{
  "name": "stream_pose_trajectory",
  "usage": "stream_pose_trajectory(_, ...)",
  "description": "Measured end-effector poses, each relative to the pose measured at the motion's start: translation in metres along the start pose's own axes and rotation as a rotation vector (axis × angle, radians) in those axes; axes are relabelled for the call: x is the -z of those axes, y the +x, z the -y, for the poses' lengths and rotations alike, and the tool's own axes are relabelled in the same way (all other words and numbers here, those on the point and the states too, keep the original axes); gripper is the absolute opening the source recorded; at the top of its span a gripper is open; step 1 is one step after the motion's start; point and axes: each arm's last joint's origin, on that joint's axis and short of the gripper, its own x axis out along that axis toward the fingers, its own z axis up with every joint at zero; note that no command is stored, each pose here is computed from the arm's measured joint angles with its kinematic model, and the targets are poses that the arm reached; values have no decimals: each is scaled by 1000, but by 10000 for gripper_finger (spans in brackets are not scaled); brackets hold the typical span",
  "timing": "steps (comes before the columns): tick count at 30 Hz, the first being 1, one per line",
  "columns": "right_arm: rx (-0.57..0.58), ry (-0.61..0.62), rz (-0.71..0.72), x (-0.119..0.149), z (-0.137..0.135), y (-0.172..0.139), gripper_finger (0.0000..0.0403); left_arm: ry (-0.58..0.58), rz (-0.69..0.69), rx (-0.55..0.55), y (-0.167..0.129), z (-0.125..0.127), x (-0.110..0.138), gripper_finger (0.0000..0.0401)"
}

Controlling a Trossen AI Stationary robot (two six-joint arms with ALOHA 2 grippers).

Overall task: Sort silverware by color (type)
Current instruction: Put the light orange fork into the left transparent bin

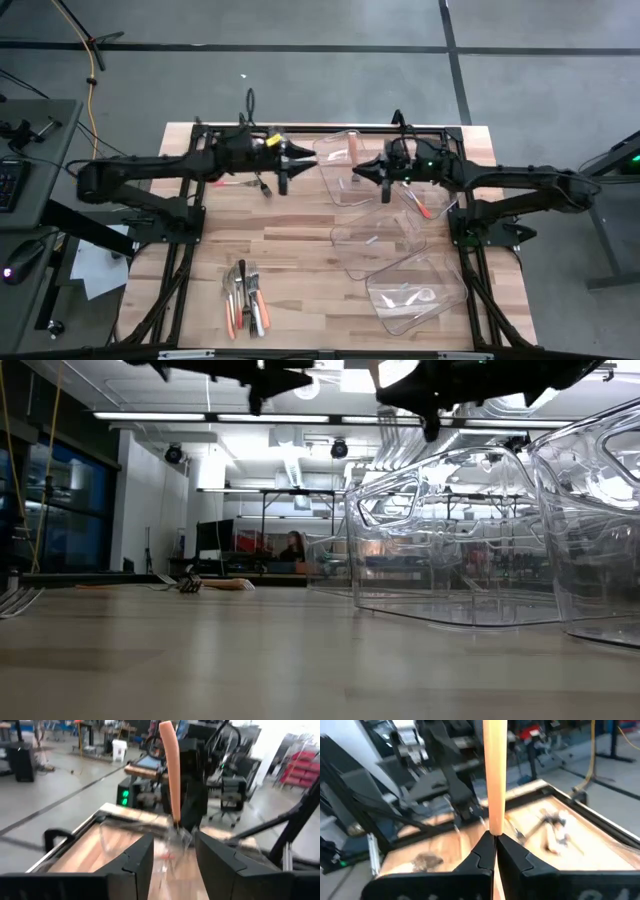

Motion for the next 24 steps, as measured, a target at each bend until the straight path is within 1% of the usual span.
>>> stream_pose_trajectory(3, 46, 6, -24, -4, 4, -15, 0, 22, -11, -13, -24, 2, -11, 134)
stream_pose_trajectory(6, 72, 33, -25, -7, 5, -25, 0, 28, 36, -15, -47, 5, -13, 130)
stream_pose_trajectory(9, 105, 57, -40, -6, 6, -28, 0, -8, 115, -45, -65, 7, -2, 125)
stream_pose_trajectory(12, 125, 68, -54, -4, 6, -28, 0, -60, 182, -106, -79, 6, 15, 117)
stream_pose_trajectory(15, 154, 134, -70, -6, 7, -24, 0, -90, 244, -142, -89, 6, 24, 106)
stream_pose_trajectory(18, 184, 172, -106, -22, 5, -14, 0, -91, 273, -155, -95, 6, 25, 87)
stream_pose_trajectory(21, 233, 162, -208, -33, 10, 1, 0, -86, 281, -157, -96, 6, 24, 68)
stream_pose_trajectory(24, 304, 175, -339, -37, 23, 20, 0, -60, 276, -161, -96, 6, 24, 55)
